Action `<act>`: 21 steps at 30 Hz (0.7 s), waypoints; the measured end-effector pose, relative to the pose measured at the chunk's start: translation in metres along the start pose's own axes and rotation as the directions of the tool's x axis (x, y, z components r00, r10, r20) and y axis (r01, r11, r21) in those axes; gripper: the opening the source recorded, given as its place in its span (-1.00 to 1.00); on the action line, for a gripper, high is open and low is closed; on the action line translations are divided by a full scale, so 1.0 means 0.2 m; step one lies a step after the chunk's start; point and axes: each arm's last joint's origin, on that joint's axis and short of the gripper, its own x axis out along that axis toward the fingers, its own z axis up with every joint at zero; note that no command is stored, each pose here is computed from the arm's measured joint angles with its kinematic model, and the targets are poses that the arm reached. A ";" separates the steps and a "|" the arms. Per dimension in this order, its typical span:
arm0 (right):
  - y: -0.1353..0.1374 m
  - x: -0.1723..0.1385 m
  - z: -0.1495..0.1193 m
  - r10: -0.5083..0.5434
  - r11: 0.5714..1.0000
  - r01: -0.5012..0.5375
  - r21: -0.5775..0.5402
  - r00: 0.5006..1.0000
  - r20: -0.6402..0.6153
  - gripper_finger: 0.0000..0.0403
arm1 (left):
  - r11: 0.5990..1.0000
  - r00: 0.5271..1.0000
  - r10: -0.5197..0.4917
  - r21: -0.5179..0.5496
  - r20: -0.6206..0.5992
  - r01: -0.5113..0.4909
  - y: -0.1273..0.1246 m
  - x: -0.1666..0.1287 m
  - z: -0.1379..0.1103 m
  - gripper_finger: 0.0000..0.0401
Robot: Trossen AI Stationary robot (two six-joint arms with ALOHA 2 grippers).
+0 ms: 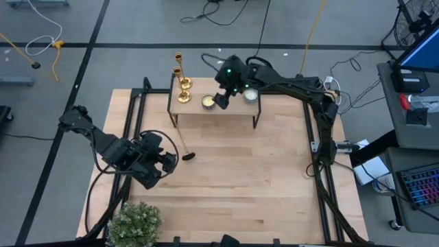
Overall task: Pick & Place candle stick holders
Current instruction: Put the red white scented candle on the shelf
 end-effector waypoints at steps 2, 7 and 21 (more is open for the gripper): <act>0.00 0.04 0.00 0.005 1.000 -0.005 0.002 1.000 -0.026 0.75 | 1.000 1.000 -0.006 0.004 0.000 0.006 0.00 0.00 0.00 0.50; 0.05 0.08 0.06 -0.005 0.999 0.006 -0.034 1.000 0.016 0.76 | 1.000 1.000 -0.018 0.005 0.001 0.018 -0.01 0.01 0.01 0.44; 0.05 0.21 0.07 -0.051 0.999 0.051 0.005 0.998 -0.046 0.76 | 0.999 1.000 -0.028 0.019 0.000 0.028 -0.02 0.01 0.01 0.36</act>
